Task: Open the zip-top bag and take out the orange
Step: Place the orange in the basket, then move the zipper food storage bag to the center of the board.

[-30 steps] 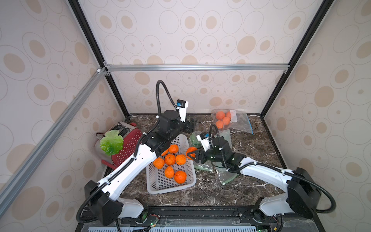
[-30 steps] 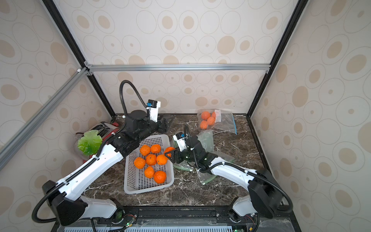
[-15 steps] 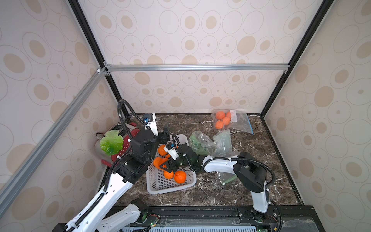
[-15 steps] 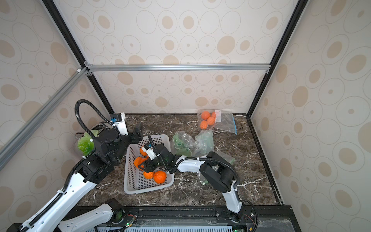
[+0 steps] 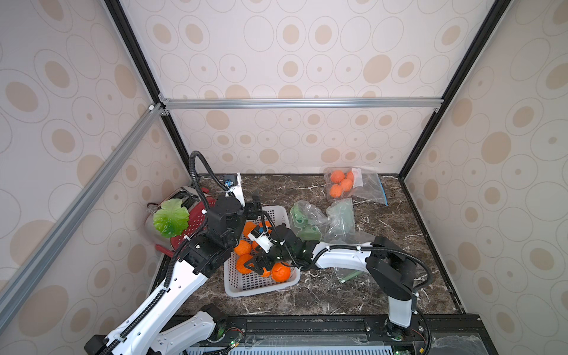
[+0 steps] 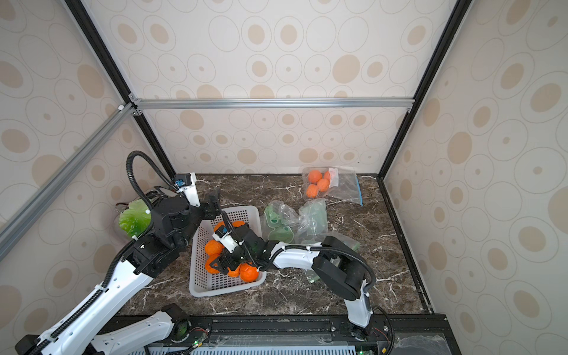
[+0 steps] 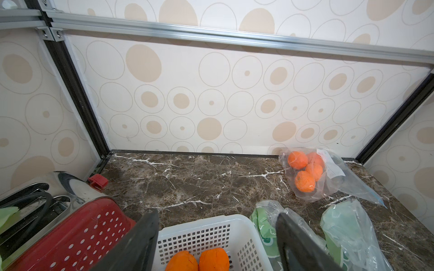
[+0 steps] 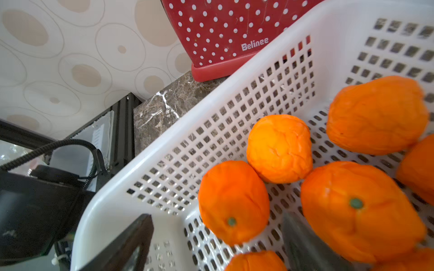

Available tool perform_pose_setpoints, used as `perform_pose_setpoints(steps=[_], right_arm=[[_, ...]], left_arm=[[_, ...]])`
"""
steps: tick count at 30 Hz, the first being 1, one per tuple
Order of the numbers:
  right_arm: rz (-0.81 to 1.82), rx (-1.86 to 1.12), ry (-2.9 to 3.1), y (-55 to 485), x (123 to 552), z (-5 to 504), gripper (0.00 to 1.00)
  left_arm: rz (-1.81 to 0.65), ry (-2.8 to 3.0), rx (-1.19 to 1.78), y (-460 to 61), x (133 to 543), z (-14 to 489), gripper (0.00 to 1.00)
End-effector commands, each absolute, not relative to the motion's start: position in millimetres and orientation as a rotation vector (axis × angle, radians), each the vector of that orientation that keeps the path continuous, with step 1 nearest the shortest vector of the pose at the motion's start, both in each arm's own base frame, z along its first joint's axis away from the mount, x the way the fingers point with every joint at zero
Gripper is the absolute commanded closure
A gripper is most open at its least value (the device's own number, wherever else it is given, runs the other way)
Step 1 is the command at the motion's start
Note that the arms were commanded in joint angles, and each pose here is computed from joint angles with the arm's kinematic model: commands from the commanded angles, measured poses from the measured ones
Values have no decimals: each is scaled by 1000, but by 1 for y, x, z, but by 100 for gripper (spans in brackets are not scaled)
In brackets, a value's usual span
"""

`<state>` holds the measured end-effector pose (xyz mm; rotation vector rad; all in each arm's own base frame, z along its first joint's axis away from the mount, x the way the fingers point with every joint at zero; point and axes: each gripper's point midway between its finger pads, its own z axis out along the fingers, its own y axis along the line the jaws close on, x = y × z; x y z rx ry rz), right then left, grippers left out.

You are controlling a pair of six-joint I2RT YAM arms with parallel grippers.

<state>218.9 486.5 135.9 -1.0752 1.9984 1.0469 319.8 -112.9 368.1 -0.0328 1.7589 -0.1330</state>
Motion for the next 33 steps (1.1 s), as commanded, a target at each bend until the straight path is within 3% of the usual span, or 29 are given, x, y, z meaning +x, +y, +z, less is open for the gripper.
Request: perform_pose_setpoints(steps=[1, 8, 16, 20, 27, 33], right_arm=[[914, -965, 2011, 443, 249, 153, 14], [757, -478, 2235, 306, 325, 141, 24], [583, -224, 2472, 258, 377, 99, 31], [528, -70, 2487, 220, 380, 88, 33], [444, 175, 2421, 139, 374, 97, 29], [396, 233, 2293, 101, 390, 135, 11]], left_arm=[[-150, 1781, 7, -122, 327, 370, 21], [-259, 1851, 107, -159, 343, 354, 22], [-346, 1865, 149, -178, 347, 351, 25], [-361, 1875, 165, -181, 344, 349, 25], [-397, 1887, 178, -189, 346, 346, 25], [-415, 1917, 199, -195, 348, 339, 25]])
